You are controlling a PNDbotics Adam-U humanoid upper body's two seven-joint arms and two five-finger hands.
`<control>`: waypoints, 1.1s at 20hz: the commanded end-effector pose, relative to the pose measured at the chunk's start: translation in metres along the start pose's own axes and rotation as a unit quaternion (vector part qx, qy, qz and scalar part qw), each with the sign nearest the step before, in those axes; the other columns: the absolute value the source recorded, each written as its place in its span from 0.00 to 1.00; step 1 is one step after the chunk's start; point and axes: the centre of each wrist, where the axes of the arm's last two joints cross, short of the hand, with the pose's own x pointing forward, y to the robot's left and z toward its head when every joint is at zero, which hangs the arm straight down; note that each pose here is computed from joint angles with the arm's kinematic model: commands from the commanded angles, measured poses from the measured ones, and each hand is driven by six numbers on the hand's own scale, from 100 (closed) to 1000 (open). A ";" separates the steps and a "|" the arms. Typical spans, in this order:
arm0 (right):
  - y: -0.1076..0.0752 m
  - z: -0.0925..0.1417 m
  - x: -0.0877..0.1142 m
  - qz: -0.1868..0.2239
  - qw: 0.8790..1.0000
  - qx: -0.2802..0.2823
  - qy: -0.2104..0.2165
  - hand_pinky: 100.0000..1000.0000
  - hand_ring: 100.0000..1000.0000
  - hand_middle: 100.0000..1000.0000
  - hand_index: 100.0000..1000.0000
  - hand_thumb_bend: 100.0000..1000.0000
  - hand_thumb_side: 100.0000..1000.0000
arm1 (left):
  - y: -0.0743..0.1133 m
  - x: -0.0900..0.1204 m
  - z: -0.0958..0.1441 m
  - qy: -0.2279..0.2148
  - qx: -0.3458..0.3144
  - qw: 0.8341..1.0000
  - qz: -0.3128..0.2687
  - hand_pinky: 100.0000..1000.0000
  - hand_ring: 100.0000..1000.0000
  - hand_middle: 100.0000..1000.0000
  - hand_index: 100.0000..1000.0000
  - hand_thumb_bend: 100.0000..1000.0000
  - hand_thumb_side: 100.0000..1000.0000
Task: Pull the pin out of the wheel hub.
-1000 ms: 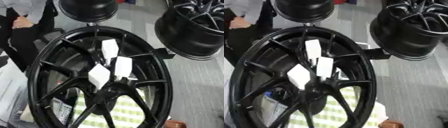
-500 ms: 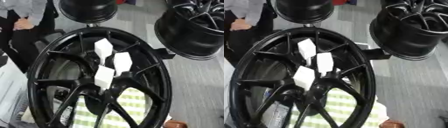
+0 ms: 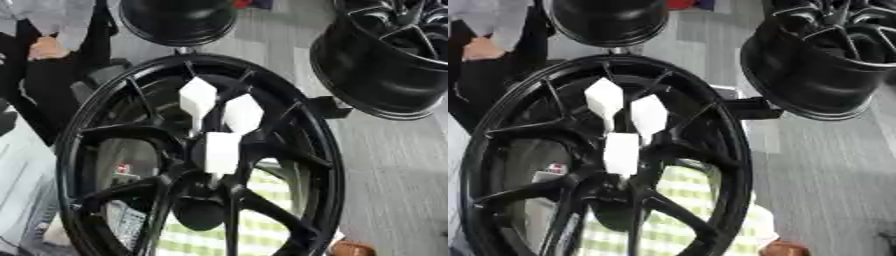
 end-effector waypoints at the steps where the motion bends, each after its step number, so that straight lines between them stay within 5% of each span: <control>1: -0.017 0.001 0.000 0.015 1.000 -0.013 -0.001 0.92 0.92 0.84 0.84 0.00 0.29 | 0.002 0.006 -0.002 -0.009 -0.003 1.000 -0.005 0.84 0.75 0.74 0.79 0.01 0.90; 7: -0.017 0.001 -0.001 0.019 1.000 -0.009 0.003 0.93 0.93 0.85 0.84 0.00 0.21 | 0.002 0.005 -0.002 -0.008 -0.004 1.000 -0.005 0.84 0.75 0.74 0.79 0.01 0.90; 8: -0.017 0.001 -0.002 0.020 1.000 -0.007 0.004 0.93 0.93 0.86 0.85 0.03 0.00 | 0.002 0.005 -0.002 -0.008 -0.004 1.000 -0.004 0.84 0.75 0.74 0.79 0.00 0.89; 10: -0.016 0.001 -0.002 0.024 1.000 -0.002 0.007 0.94 0.93 0.85 0.83 0.14 0.00 | 0.001 0.005 -0.002 -0.008 -0.005 1.000 -0.004 0.84 0.75 0.74 0.79 0.00 0.88; 15: -0.018 0.001 -0.002 0.029 1.000 -0.008 0.007 0.94 0.93 0.84 0.82 0.20 0.00 | 0.001 0.005 -0.002 -0.007 -0.006 1.000 -0.004 0.84 0.75 0.74 0.79 0.00 0.88; 22: -0.018 0.001 -0.002 0.028 0.999 -0.021 0.008 0.93 0.93 0.84 0.82 0.18 0.00 | 0.002 0.005 -0.002 -0.006 -0.006 1.000 -0.003 0.84 0.75 0.74 0.79 0.00 0.88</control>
